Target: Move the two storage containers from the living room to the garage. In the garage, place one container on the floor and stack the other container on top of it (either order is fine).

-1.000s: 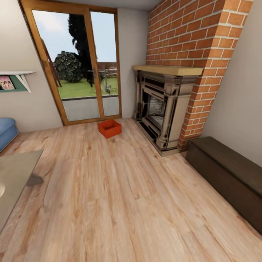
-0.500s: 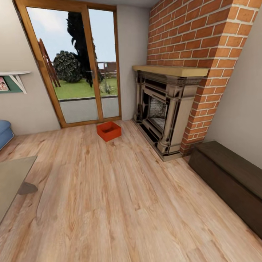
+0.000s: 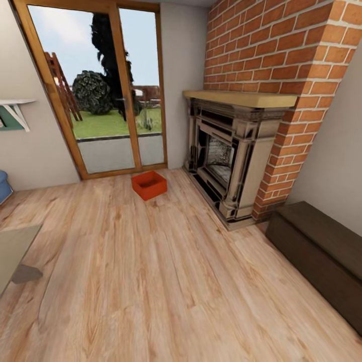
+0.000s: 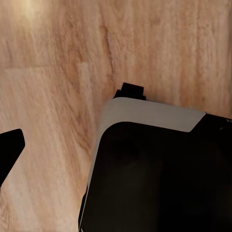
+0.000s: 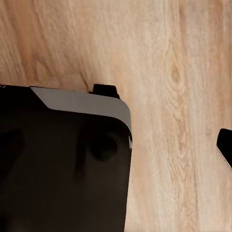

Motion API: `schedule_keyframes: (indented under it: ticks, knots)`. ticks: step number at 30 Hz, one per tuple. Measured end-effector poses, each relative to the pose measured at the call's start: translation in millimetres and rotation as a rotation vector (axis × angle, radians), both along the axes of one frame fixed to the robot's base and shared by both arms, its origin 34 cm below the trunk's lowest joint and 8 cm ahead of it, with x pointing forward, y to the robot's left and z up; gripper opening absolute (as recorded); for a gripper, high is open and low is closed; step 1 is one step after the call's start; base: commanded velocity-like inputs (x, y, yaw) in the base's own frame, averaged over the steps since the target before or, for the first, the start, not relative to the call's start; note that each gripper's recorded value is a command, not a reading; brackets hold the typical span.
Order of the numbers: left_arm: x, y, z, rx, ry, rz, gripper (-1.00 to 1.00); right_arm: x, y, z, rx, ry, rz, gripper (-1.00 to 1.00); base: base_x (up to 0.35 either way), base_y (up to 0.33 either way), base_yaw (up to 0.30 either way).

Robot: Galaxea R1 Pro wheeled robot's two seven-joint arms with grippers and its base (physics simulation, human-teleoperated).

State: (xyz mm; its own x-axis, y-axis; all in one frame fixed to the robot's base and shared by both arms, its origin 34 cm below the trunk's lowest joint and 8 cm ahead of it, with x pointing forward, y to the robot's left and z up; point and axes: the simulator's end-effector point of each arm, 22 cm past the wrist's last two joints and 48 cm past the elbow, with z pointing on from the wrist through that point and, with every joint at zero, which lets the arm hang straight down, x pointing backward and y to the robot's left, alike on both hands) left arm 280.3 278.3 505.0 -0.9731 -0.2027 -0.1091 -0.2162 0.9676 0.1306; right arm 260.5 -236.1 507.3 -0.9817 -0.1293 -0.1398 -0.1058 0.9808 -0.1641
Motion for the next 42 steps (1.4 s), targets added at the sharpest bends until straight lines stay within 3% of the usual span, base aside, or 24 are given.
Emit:
schedule_keyframes:
  ticks: [29,42]
  knots:
    - [0.0,0.1,0.0,0.0,-0.001,0.0,1.0,-0.6,1.7,0.0,0.003,0.001,-0.01,1.0,0.324,0.0,0.0]
    - [0.2,0.1,0.0,0.0,-0.001,0.0,1.0,-0.2,1.7,0.0,0.002,0.001,-0.002,1.0,0.324,0.0,0.173]
